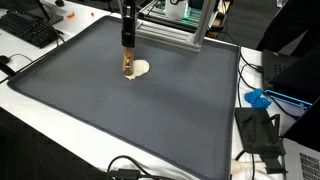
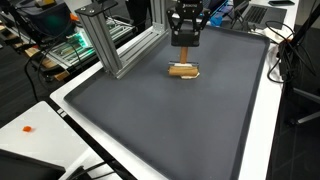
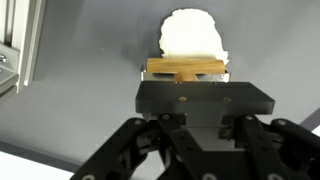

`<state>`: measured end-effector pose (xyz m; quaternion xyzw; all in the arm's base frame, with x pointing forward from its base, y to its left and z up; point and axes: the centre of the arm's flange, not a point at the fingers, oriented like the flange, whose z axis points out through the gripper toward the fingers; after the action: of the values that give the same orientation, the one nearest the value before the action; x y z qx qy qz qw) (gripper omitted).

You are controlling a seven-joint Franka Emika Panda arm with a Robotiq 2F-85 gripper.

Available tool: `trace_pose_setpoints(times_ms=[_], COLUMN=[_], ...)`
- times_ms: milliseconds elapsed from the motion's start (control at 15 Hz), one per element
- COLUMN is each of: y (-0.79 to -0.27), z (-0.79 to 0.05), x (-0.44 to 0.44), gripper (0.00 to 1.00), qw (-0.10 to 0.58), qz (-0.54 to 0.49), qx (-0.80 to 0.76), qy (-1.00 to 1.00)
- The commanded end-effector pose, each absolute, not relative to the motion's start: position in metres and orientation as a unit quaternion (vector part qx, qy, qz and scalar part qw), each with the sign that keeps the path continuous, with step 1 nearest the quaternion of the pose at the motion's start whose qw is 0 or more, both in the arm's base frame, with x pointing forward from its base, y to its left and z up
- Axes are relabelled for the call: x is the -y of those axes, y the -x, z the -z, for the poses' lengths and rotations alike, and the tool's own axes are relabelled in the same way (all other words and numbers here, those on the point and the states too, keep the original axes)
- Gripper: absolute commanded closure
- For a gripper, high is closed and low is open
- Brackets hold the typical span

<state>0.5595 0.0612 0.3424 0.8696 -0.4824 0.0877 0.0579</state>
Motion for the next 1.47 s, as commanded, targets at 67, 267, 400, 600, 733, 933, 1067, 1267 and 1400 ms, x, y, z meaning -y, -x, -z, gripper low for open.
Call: trace_pose_setpoints(times_ms=[67,267,400,600,733,933,1067,1267,1400], y=[-0.559,-0.558,-0.557,-0.554,-0.552,-0.547,-0.545,-0.543,-0.543], z=[-0.328,-0.329,-0.328,-0.327,-0.325,-0.322,-0.321,-0.322,-0.328], x=[-0.064,-0.072,-0.077,-0.086,-0.092,-0.102,-0.108,-0.114,-0.114], gripper=[0.78,0.78,0.78,0.78,0.78,0.78,0.78,0.78,0.78], qw=[0.048,0.039,0.033,0.028,0.027,0.027,0.026,0.021,0.014], qz=[-0.061,-0.039,-0.024,-0.006,0.006,0.022,0.031,0.036,0.029], qx=[0.504,0.505,0.502,0.499,0.495,0.489,0.486,0.472,0.449], qy=[-0.860,-0.862,-0.864,-0.866,-0.869,-0.871,-0.873,-0.881,-0.893])
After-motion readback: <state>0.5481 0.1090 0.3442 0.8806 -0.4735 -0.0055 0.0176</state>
